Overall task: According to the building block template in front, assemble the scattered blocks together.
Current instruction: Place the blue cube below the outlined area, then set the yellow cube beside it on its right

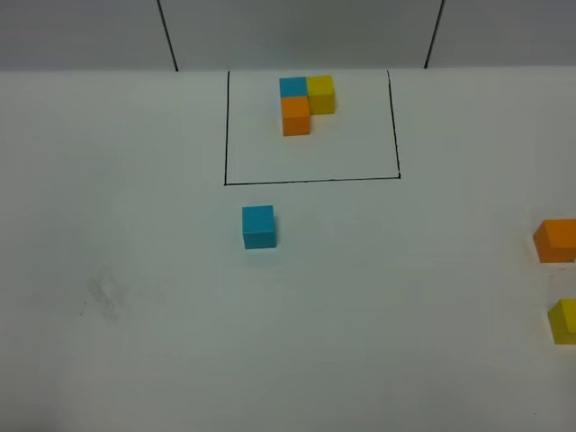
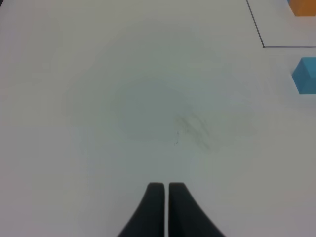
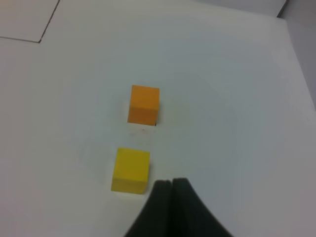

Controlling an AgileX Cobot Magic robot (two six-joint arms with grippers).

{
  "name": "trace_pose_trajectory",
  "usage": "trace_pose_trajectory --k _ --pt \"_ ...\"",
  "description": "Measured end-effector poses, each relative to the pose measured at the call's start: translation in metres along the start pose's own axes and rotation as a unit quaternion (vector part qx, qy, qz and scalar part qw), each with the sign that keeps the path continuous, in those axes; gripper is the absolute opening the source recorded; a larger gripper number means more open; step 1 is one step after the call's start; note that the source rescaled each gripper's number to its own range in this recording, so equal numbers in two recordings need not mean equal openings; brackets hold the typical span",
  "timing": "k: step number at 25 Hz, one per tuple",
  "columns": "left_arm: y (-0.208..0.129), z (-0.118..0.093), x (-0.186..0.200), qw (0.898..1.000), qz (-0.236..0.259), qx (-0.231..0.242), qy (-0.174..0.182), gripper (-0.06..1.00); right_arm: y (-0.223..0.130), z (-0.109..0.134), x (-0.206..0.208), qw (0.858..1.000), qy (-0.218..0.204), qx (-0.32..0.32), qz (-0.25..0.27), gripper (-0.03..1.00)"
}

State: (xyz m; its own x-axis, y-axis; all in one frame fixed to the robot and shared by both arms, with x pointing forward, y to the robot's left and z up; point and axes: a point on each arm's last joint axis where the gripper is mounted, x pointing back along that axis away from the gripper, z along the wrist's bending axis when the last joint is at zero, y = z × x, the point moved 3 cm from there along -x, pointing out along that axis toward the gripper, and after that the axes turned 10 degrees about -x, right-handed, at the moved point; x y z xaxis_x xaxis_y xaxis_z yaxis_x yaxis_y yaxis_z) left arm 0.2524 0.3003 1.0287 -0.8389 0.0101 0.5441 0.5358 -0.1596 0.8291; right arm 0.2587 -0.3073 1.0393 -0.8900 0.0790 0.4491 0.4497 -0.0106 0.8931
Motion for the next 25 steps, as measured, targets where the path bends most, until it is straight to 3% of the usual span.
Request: trace_pose_trajectory --k 25 --pt "-0.0001 0.0000 0.0000 1.000 0.000 0.000 0.000 0.00 0.0000 0.0000 0.0000 1.000 0.000 0.000 0.000 0.00"
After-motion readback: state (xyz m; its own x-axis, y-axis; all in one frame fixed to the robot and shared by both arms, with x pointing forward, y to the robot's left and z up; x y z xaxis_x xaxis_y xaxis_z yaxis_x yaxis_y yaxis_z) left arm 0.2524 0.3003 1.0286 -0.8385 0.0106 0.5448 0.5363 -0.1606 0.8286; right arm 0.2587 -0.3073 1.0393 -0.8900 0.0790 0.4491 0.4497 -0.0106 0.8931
